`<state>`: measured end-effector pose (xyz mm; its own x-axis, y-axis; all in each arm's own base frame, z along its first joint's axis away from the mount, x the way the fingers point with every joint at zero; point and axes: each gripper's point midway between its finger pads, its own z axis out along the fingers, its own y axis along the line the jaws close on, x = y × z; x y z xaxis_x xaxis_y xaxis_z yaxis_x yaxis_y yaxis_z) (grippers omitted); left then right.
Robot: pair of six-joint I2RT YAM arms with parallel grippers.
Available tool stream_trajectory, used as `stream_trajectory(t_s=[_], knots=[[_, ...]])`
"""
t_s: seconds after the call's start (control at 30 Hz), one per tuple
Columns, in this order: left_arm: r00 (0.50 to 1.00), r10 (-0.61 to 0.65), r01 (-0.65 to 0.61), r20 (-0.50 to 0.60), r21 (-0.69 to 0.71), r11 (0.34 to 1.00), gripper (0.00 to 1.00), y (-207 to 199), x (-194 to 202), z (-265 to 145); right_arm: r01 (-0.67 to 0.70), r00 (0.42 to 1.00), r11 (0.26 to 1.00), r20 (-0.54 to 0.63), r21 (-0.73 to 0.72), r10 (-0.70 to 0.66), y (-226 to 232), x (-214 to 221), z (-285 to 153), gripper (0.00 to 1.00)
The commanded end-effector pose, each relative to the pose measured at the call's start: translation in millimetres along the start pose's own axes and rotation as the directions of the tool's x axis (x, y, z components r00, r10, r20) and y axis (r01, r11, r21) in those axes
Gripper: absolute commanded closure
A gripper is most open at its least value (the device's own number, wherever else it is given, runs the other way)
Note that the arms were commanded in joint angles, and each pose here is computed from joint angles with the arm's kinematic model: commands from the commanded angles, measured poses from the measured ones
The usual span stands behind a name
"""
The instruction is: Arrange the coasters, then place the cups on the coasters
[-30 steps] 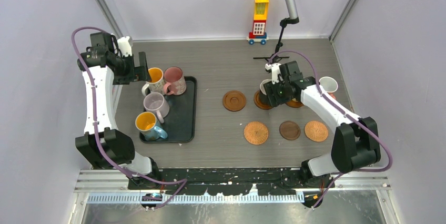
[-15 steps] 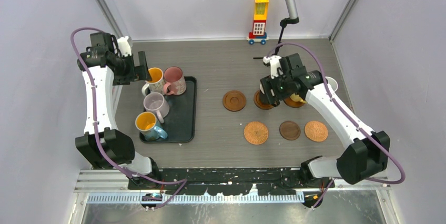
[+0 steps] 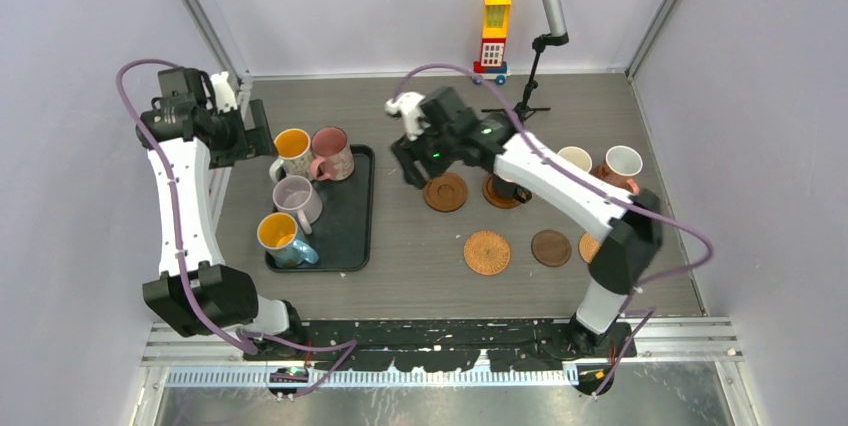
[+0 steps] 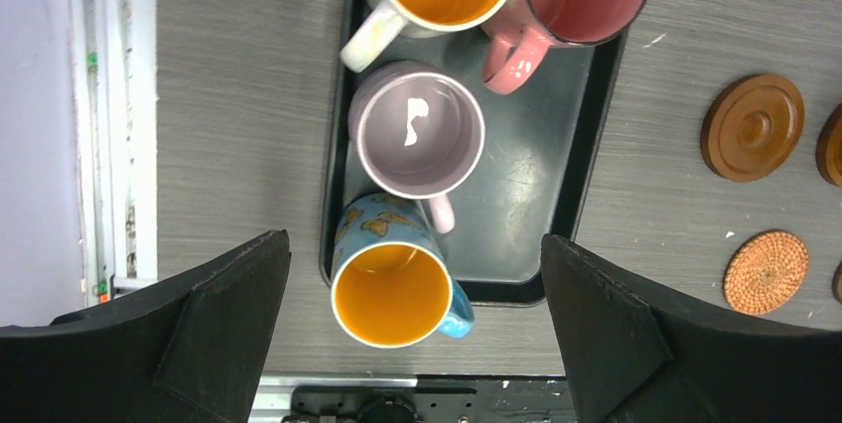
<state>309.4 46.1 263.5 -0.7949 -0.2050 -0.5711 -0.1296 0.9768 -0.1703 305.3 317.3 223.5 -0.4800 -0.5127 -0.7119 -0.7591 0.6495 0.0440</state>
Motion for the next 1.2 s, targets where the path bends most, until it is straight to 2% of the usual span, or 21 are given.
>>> stream_trajectory(t_s=[0.0,0.2,0.47,0.8,1.17], knots=[[0.997,-0.042,0.046,0.062,-0.065,0.997,0.0,16,1,-18,0.077,0.995,0.989,0.071,-0.128,-0.069,71,-39,33,0.3],[0.997,-0.065,0.07,0.05,-0.119,0.99,0.0,30,17,-21,0.196,0.98,0.935,0.071,-0.295,-0.183,177,-37,72,0.31],[0.996,-0.08,0.086,0.047,-0.132,0.988,0.0,34,24,-23,0.274,0.962,0.902,0.093,-0.335,-0.257,254,-29,110,0.32],[0.993,-0.091,0.101,0.077,-0.136,0.986,0.0,35,15,-28,0.296,0.954,0.918,0.123,-0.264,-0.272,268,-30,152,0.37],[0.993,-0.086,0.096,0.081,-0.137,0.986,0.0,36,8,-28,0.3,0.954,0.931,0.095,-0.21,-0.286,257,-17,171,0.62]])
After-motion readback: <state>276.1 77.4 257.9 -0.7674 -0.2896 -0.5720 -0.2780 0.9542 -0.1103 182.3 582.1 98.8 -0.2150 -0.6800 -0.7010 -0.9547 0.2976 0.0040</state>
